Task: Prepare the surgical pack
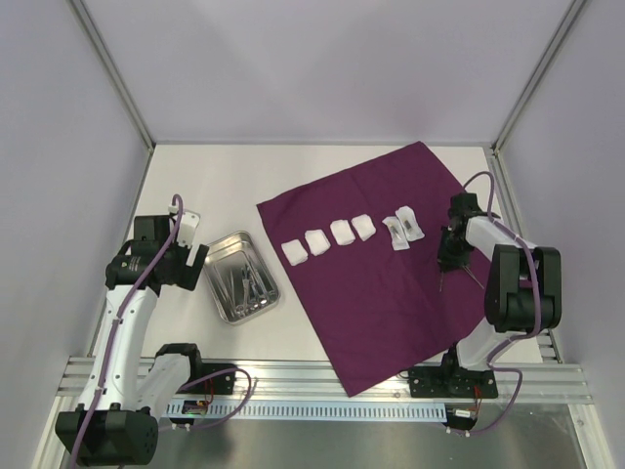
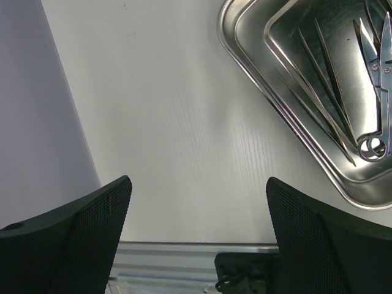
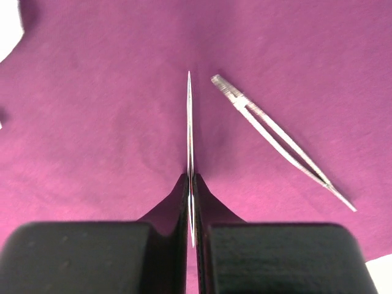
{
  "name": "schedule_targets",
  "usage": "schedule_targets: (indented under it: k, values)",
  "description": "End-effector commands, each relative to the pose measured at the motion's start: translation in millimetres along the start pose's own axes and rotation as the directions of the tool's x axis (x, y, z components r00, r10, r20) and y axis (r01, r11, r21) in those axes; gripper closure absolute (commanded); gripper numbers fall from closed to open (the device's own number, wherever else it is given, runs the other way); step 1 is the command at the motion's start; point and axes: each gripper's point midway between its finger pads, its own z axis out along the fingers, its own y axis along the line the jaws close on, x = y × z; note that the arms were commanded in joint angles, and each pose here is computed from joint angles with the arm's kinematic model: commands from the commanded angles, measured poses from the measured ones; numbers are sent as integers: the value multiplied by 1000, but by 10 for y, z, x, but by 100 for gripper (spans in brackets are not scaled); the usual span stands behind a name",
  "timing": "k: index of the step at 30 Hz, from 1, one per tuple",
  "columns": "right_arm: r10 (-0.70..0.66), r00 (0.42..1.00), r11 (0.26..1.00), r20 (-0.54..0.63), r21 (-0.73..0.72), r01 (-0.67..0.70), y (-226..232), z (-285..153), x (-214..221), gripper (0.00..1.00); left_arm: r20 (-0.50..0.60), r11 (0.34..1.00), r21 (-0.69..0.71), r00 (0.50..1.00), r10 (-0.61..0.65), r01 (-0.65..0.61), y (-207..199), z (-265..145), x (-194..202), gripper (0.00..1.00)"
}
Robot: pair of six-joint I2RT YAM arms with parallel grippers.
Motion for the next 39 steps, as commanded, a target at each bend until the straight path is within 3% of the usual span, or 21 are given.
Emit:
schedule_targets:
  k: [1, 12, 15, 18, 23, 29, 33, 39]
  values:
    - [-6, 998, 999, 58, -40, 9, 119, -164, -78, 100, 26, 1000, -8, 1000, 2, -1, 34, -19, -68, 0]
    - [1, 975, 997, 223, -76, 16, 374, -877, -247, 100, 13, 999, -33, 1000, 11, -10, 83, -4, -55, 0]
    - [-19, 955, 983, 295, -168, 71, 864, -1214, -246, 99, -3, 999, -51, 1000, 4, -4, 115, 25, -45, 0]
    - [-89, 911, 913, 402, -333, 236, 1901, -1628, -31, 100, -18, 997, -76, 1000, -1, 0, 159, 50, -43, 0]
    - [-76, 889, 812, 452, -489, 318, 3230, -1990, 380, 100, -38, 994, -106, 999, -12, 8, 205, 57, -8, 0]
    - [-187, 890, 726, 415, -552, 410, 4445, -1861, 997, 100, -59, 987, -164, 998, -17, 7, 287, 27, 81, 0]
    - [-269, 893, 707, 360, -556, 437, 4870, -1605, 1415, 100, -56, 986, -165, 998, -21, 11, 277, 20, 108, 0]
    - [-285, 913, 737, 293, -542, 404, 5094, -1189, 1728, 99, -54, 989, -145, 998, -19, 11, 234, 42, 123, 0]
